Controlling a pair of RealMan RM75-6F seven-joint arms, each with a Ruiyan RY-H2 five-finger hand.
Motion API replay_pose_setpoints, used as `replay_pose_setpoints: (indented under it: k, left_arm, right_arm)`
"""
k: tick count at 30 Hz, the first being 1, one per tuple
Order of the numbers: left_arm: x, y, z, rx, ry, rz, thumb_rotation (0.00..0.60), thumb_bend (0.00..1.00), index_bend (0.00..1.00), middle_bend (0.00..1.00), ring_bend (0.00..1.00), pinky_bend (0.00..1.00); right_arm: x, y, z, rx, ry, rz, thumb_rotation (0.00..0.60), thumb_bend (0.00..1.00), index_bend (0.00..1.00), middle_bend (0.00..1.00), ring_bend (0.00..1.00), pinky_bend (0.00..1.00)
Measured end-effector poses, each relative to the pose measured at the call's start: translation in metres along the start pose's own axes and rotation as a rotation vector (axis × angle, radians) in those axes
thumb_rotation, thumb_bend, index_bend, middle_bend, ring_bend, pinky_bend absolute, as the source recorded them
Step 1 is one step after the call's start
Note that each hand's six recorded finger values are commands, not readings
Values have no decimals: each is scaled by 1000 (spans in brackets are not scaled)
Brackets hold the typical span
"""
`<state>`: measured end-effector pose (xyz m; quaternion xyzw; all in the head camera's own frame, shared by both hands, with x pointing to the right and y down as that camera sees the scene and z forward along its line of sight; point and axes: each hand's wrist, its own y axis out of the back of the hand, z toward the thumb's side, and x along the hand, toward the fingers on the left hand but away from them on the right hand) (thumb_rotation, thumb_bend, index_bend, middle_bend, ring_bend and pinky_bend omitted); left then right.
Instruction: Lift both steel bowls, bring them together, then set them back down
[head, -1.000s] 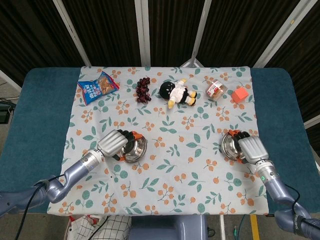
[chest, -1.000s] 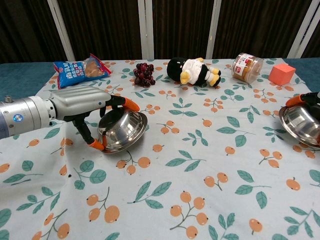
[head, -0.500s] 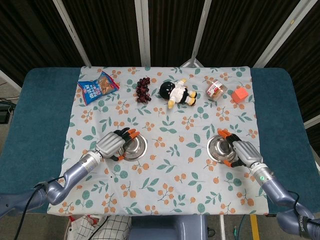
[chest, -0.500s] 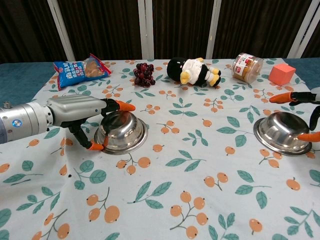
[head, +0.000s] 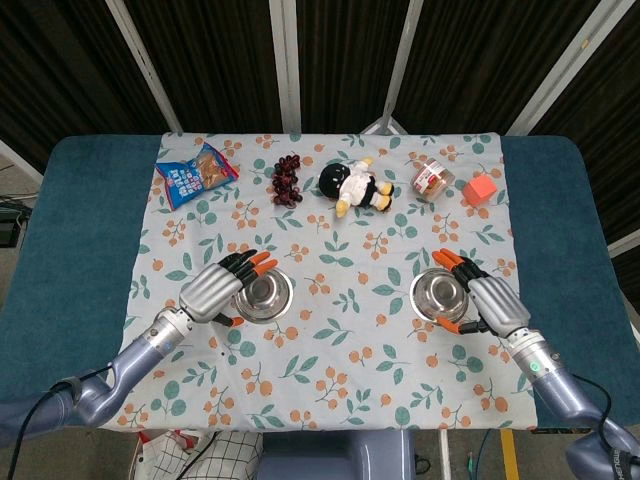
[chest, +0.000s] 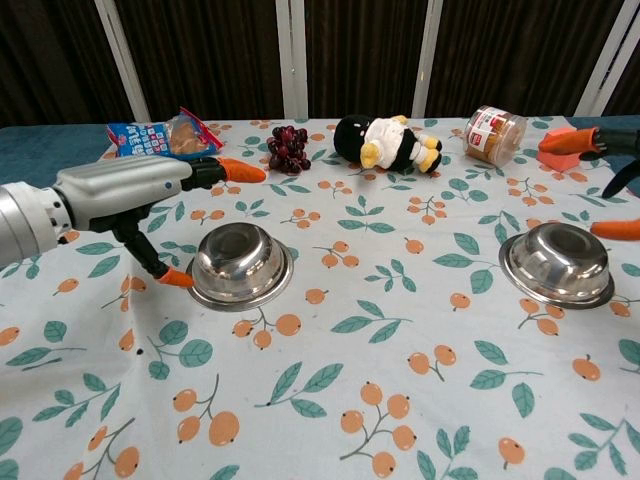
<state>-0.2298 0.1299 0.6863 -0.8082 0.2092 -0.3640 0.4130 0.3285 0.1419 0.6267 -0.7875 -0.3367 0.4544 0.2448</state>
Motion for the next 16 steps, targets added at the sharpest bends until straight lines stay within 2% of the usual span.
replay_pose_setpoints:
  k: [3,6,8,11,16]
  left_arm:
    - [-17,9,4,-24,8,62,600,114,0,0,0,115]
    - [-45,16,2,-23,37,119,600,114,0,0,0,103]
    - [-67,19,-1,-3,75,145,600,114,0,0,0,102]
    - [-115,20,-10,41,181,163,600,114,0,0,0,102]
    - [-217,19,-23,48,455,153,600,114,0,0,0,102]
  right_arm:
    - [12,7,7,13,28,-56,445,329,0,0,0,60]
    - [29,12,7,69,29,-109,450,329,0,0,0,26]
    - [41,13,2,135,3,-132,449,328,0,0,0,11]
    - [64,14,-12,253,-70,-181,454,328,0,0,0,1]
    - [117,23,-44,401,-264,-298,461,328,0,0,0,0]
